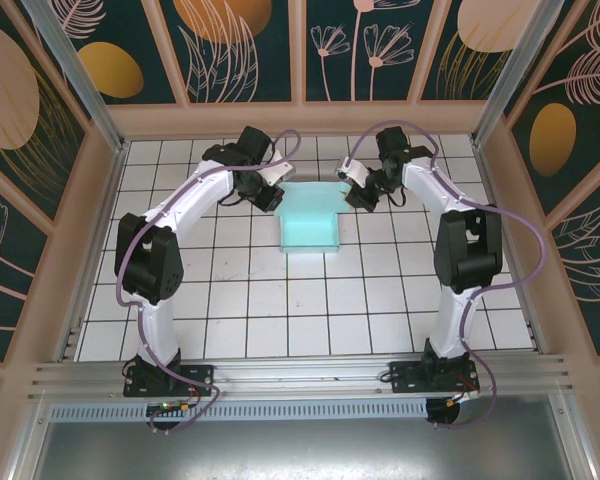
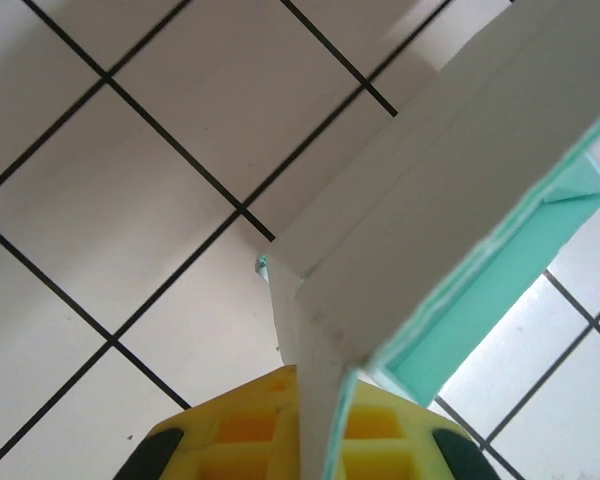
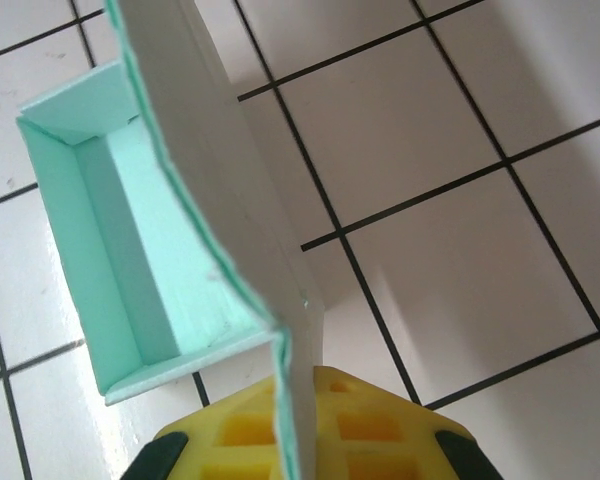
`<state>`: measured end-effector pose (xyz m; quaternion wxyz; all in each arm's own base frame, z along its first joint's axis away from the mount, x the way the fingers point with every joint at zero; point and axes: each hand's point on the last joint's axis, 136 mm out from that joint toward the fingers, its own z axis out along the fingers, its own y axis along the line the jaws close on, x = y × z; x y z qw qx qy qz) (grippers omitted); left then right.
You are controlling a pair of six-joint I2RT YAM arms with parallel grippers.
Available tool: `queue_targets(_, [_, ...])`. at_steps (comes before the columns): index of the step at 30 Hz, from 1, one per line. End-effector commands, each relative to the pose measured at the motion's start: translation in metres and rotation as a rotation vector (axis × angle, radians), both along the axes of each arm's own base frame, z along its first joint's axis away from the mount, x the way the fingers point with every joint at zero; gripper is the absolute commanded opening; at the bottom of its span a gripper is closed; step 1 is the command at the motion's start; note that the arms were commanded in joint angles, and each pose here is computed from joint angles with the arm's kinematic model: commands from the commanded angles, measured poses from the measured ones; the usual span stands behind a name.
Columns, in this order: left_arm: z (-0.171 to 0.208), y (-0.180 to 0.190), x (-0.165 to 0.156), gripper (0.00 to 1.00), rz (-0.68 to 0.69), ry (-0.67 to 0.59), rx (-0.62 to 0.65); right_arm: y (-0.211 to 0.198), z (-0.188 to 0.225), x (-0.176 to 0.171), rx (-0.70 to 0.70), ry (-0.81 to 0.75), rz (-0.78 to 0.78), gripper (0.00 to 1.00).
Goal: Fold the paper box
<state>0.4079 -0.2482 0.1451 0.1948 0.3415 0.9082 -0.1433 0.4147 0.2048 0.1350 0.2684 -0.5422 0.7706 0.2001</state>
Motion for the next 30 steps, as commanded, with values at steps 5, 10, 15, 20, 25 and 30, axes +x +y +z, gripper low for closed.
queue_targets(5, [0.023,-0.017,0.036,0.00,0.125,-0.127,-0.117,0.032,0.029,0.009,0.064,-0.028,-0.197,0.00])
queue_targets(10, [0.032,-0.023,0.044,0.00,0.167,-0.151,-0.177,0.023,0.040,0.028,0.112,-0.046,-0.417,0.00])
queue_targets(15, [0.028,-0.026,0.050,0.00,0.218,-0.142,-0.207,0.028,0.053,0.038,0.189,-0.028,-0.582,0.00])
queue_targets(20, [0.028,-0.032,0.060,0.00,0.279,-0.139,-0.248,0.037,0.060,0.046,0.283,-0.016,-0.737,0.00])
queue_targets(25, [0.032,-0.033,0.070,0.00,0.338,-0.161,-0.285,0.037,0.066,0.055,0.357,-0.051,-0.869,0.00])
queue_targets(30, [0.031,-0.036,0.079,0.00,0.367,-0.183,-0.318,0.042,0.064,0.060,0.424,-0.043,-0.946,0.00])
